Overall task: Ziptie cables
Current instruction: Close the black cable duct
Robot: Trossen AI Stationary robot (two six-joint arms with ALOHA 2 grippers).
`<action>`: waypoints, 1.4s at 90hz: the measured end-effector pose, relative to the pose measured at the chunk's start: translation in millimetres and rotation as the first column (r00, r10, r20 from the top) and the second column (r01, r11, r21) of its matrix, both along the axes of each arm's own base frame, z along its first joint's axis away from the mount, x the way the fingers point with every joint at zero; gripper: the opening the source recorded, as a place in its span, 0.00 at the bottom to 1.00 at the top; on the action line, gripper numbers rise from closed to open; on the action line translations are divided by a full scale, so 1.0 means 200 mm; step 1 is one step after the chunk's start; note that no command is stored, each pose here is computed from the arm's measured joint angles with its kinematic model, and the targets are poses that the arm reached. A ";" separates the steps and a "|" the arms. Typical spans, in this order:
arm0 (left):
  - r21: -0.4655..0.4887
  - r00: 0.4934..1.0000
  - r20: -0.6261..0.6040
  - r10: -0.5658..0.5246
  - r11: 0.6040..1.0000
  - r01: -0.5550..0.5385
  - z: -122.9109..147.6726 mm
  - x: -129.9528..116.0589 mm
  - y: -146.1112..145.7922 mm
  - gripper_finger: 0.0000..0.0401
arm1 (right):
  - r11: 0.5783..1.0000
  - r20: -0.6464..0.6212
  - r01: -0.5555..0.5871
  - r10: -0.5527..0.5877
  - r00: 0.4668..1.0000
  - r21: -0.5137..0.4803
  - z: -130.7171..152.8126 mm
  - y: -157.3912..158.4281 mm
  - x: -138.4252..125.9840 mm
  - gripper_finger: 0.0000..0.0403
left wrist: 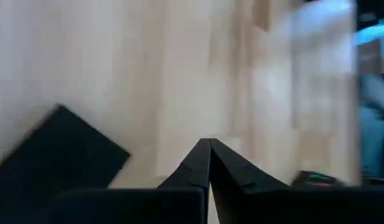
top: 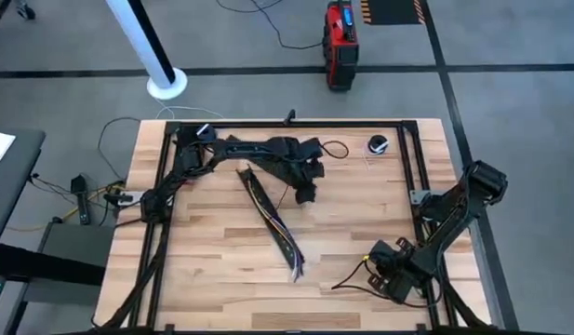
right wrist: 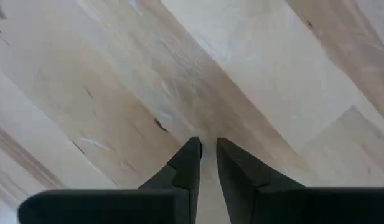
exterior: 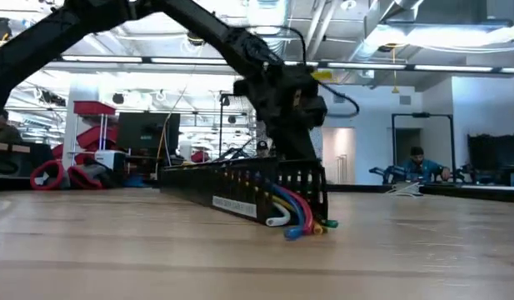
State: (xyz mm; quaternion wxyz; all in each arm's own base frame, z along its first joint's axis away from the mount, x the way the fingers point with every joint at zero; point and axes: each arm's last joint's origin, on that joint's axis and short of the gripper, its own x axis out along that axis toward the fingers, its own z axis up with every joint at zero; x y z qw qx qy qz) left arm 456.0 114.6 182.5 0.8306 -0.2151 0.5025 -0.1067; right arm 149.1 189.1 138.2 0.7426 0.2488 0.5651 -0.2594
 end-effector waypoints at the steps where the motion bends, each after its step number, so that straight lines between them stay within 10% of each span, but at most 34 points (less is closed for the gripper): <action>1: 0.018 1.000 -0.003 0.004 1.000 -0.004 0.01 0.00 0.00 0.00 | 1.000 0.004 0.000 0.000 1.000 -0.002 0.00 0.00 0.00 0.13; 30: 0.540 0.983 -0.131 0.126 0.841 -0.036 0.30 -0.20 0.00 0.00 | 0.997 0.051 -0.009 0.013 0.999 -0.075 0.01 -0.06 0.08 0.13; 72: 0.549 0.853 -0.378 0.361 0.829 -0.107 -0.10 -0.52 0.28 0.00 | 0.957 0.163 0.174 -0.138 0.977 -0.233 0.02 -0.34 0.30 0.13; 109: 0.495 0.881 -0.392 0.264 0.868 -0.040 -0.16 -0.56 0.28 0.00 | 0.834 0.450 0.552 -0.497 0.742 0.009 0.06 -0.73 0.62 0.12; 126: 0.458 0.917 -0.354 0.184 0.889 -0.001 -0.16 -0.51 0.22 0.00 | 0.770 0.611 0.568 -0.605 0.510 0.289 -0.03 -0.83 0.62 0.03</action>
